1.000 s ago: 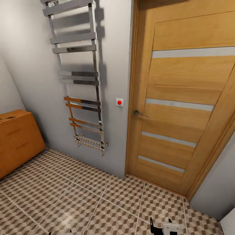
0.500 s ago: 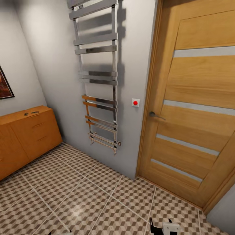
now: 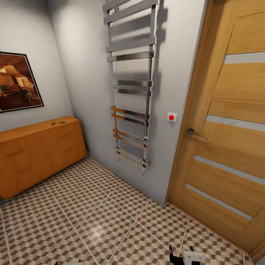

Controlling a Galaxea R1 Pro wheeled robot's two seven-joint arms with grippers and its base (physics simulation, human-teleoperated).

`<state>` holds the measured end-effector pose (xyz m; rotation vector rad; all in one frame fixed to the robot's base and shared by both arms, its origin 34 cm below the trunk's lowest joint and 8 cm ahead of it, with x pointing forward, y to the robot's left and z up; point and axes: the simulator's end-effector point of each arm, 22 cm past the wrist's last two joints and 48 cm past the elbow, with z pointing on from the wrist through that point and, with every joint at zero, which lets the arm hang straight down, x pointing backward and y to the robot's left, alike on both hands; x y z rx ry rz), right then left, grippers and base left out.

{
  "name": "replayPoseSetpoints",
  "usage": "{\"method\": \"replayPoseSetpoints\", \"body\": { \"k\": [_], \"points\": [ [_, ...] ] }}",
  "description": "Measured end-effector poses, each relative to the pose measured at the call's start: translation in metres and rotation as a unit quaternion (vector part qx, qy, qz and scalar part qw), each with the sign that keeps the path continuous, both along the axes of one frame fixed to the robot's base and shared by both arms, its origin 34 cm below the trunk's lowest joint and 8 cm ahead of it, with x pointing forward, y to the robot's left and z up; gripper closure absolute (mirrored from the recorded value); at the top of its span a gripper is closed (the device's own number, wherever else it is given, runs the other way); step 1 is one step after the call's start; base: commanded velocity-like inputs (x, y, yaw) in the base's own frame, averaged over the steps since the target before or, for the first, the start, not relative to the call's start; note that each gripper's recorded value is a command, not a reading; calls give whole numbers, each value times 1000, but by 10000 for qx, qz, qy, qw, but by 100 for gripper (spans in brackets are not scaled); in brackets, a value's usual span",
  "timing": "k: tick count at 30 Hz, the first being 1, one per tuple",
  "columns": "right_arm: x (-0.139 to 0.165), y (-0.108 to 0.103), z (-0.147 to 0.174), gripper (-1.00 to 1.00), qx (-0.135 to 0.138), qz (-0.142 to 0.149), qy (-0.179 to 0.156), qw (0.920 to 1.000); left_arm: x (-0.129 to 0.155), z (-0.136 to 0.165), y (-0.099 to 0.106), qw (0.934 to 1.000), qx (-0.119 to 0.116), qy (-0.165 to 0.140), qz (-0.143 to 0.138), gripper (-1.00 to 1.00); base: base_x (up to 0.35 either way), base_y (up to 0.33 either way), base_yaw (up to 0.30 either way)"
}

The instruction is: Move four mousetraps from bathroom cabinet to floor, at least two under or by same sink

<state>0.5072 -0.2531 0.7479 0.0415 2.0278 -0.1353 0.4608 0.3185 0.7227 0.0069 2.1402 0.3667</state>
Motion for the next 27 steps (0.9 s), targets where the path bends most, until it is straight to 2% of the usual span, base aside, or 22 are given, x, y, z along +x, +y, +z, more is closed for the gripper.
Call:
{"method": "replayPoseSetpoints", "body": {
  "k": [27],
  "points": [
    [0,1,0,-100,8,10,6,10000,0,0,-2,10000,-10,-2,-1,-100,0,0,289]
  ]
}}
